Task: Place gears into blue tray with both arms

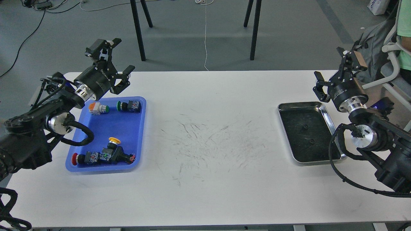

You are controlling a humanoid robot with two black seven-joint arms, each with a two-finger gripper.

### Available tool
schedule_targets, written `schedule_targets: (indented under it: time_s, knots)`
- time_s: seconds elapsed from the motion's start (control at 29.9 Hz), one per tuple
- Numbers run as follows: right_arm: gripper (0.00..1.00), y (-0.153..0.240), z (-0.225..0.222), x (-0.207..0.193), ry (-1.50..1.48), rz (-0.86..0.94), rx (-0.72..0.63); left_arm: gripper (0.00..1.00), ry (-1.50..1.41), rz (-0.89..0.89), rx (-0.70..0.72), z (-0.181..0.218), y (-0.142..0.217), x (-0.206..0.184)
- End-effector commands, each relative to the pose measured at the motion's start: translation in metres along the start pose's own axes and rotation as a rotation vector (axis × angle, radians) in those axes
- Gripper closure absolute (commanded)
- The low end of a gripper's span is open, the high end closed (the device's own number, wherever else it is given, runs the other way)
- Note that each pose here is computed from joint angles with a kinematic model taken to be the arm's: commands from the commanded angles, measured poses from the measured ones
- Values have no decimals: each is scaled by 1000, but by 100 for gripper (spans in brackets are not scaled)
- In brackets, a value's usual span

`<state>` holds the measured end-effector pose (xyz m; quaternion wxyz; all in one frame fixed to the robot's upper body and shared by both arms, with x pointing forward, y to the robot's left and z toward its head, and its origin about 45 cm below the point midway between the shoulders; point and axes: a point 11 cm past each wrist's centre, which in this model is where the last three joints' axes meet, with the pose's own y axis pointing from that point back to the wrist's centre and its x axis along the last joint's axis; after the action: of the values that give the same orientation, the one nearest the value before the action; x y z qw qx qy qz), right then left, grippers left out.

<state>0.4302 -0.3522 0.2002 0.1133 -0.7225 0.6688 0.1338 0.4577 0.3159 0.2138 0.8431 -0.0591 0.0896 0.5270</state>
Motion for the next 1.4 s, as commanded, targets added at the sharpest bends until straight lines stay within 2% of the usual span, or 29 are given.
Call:
schedule_targets:
  time_s: [0.0, 0.23, 0.37, 0.57, 0.94, 1.2, 1.37]
  knots:
    - [1, 0, 2, -1, 4, -3, -7, 0, 3, -2, 0, -1, -1, -1]
    - [1, 2, -1, -1, 8, -27, -19, 0, 1, -6, -1, 0, -3, -3]
    - [1, 8, -17, 12, 52, -34, -22, 0, 0, -9, -6, 2, -5, -4]
    - [1, 27, -34, 23, 196, -123, -128, 0, 8, -13, -5, -2, -9, -9]
    - [1, 58, -43, 59, 674, -211, -424, 0, 9, -14, -6, -2, -9, -9]
    - [3, 54, -57, 56, 914, -303, -447, 0, 10, -12, -6, -2, -8, -9]
    - [4, 49, -49, 50, 1047, -354, -503, 0, 10, -10, -7, -1, -8, -8]
